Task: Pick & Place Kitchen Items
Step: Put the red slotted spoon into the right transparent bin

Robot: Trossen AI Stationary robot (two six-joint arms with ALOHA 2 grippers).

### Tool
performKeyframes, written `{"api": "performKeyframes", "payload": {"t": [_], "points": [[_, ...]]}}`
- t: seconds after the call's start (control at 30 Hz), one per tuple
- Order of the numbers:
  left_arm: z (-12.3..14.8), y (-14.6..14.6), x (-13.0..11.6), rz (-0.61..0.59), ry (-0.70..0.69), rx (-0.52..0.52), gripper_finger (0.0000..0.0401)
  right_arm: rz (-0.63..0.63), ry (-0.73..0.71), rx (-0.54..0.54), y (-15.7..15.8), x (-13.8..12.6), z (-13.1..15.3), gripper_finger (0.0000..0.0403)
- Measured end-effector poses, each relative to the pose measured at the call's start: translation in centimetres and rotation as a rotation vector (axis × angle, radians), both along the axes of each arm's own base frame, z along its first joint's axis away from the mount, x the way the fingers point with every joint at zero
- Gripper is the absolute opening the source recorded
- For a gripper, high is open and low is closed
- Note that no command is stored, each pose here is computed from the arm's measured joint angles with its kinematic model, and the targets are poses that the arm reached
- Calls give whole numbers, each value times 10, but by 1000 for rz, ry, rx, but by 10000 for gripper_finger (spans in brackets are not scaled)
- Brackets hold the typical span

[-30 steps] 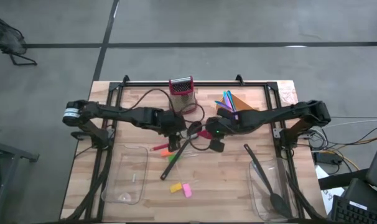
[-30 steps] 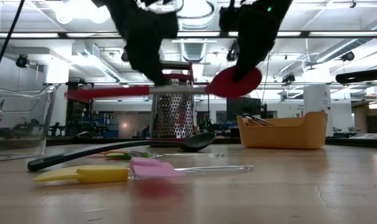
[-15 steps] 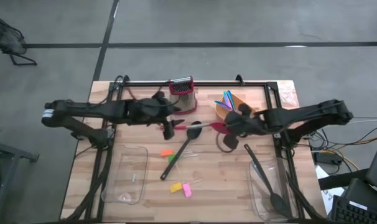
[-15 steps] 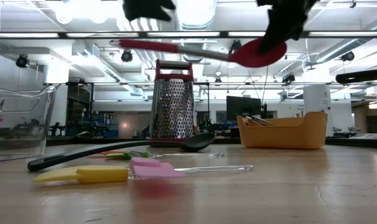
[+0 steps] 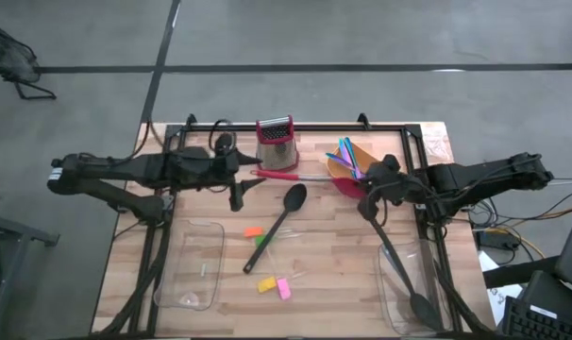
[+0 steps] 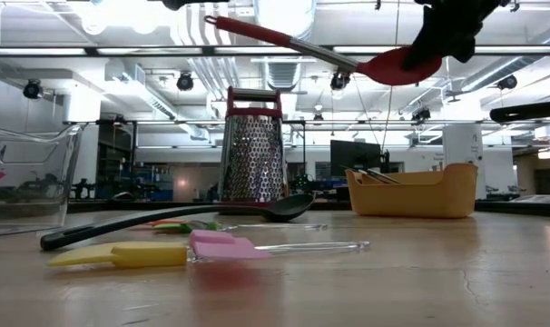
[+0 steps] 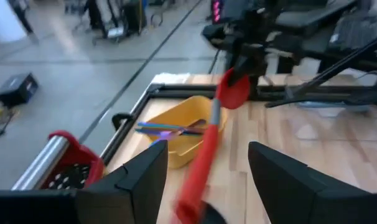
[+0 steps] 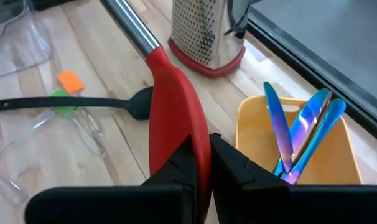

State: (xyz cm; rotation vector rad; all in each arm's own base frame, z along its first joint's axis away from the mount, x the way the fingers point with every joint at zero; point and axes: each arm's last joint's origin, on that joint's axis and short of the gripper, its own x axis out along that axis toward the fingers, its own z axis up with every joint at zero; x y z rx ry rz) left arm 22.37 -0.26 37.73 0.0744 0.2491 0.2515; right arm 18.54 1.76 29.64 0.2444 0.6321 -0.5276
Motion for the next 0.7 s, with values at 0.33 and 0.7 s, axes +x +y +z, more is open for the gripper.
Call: {"api": "performKeyframes", "payload": {"t": [0.33,0.7], "points": [[-42,0,-31,9,-342,25,229,4,-51,5,-2,-10,-6,18],[-95,2,-36,47,-644,-108,230,12,-139,-10,-1,-4,3,18]]}}
